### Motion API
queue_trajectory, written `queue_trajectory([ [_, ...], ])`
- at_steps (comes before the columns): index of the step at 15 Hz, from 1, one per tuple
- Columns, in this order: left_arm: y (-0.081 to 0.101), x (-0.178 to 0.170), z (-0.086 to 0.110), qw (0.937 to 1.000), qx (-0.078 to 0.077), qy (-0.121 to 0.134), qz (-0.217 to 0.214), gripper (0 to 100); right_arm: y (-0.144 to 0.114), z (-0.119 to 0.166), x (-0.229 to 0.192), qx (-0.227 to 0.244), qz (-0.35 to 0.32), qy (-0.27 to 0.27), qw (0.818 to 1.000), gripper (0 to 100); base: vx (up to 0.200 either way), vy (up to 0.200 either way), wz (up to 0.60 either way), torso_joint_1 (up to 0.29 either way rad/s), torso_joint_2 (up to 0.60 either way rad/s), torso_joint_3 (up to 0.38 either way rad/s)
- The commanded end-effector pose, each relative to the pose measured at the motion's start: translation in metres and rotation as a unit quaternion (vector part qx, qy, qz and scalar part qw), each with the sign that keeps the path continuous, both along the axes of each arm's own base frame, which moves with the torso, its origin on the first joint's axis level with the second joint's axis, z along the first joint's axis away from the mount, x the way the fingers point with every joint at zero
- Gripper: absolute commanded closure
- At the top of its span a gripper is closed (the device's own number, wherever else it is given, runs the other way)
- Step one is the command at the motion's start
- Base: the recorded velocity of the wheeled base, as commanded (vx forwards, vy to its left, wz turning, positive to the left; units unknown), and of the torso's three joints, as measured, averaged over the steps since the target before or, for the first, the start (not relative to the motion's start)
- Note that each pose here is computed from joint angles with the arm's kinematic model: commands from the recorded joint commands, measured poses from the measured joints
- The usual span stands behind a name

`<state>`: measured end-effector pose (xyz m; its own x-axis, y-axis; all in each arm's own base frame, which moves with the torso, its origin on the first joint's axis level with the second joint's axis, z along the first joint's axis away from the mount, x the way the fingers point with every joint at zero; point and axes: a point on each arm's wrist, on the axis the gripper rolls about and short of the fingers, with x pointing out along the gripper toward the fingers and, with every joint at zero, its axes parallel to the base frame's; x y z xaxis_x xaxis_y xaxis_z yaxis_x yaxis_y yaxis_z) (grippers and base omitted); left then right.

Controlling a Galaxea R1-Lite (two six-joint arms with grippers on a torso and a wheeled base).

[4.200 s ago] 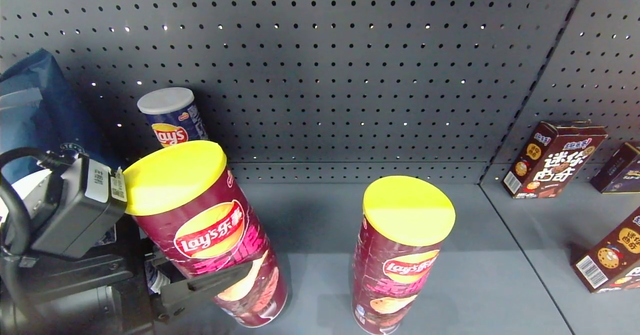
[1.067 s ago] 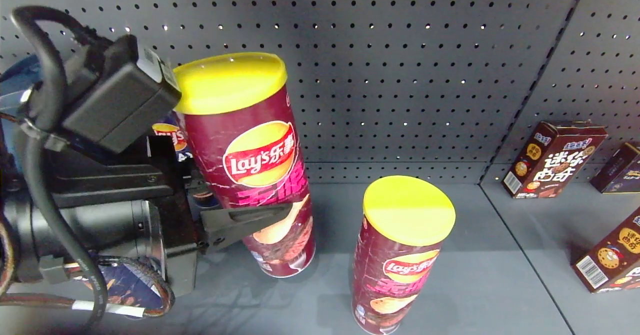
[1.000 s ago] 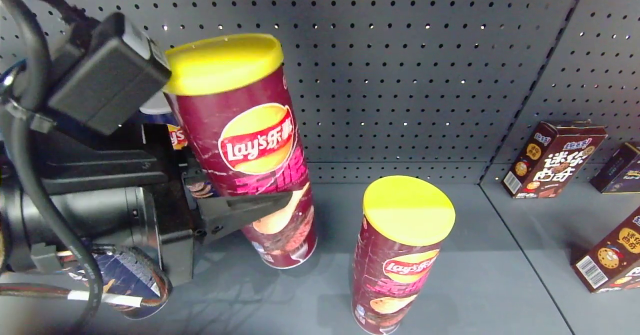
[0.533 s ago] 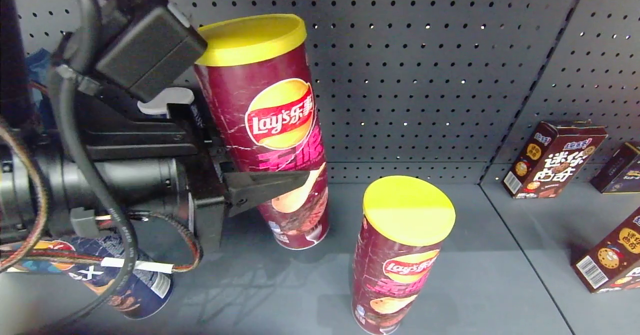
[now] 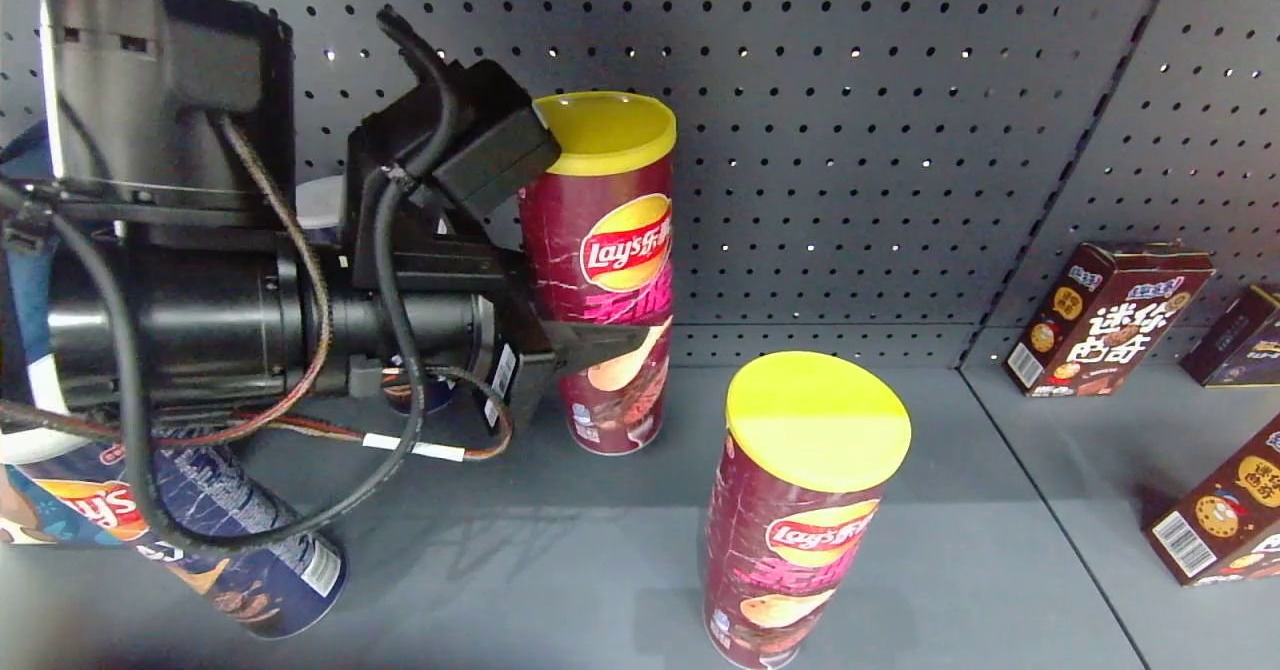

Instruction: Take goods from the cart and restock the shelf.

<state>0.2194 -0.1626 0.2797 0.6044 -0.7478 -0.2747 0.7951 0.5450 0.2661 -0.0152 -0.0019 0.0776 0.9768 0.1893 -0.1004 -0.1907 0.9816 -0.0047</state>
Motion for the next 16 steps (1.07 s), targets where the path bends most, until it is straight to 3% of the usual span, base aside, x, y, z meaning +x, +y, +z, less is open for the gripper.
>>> queue_trajectory([
  [1,-0.010,0.016,-0.004,1.0000,0.006,0.007,0.000,100,0.000,0.000,0.000,0.000,0.000,0.001,1.000,0,0.000,0.000,0.00,0.000,0.00,0.000],
  [5,-0.018,0.027,-0.010,0.9999,0.010,0.013,-0.001,100,0.000,0.000,0.000,0.000,0.000,0.001,1.000,0,0.000,0.000,0.00,0.000,0.00,0.000],
  [8,-0.024,0.038,-0.014,0.9990,-0.011,0.008,-0.043,100,0.000,0.000,0.000,0.000,0.000,0.001,1.000,0,0.000,0.000,0.00,0.000,0.00,0.000],
  [12,-0.026,0.051,-0.026,0.9992,-0.003,0.018,-0.037,100,0.000,0.000,0.000,0.000,0.000,0.001,1.000,0,0.000,0.000,0.00,0.000,0.00,0.000],
  [14,-0.030,0.061,-0.031,0.9990,-0.007,0.003,-0.044,100,0.000,0.000,0.000,0.000,0.000,0.001,1.000,0,0.000,0.000,0.00,0.000,0.00,0.000],
  [16,-0.028,0.069,-0.035,0.9984,0.004,-0.010,-0.055,100,0.000,0.000,0.000,0.000,0.000,0.001,1.000,0,0.000,0.000,0.00,0.000,0.00,0.000],
])
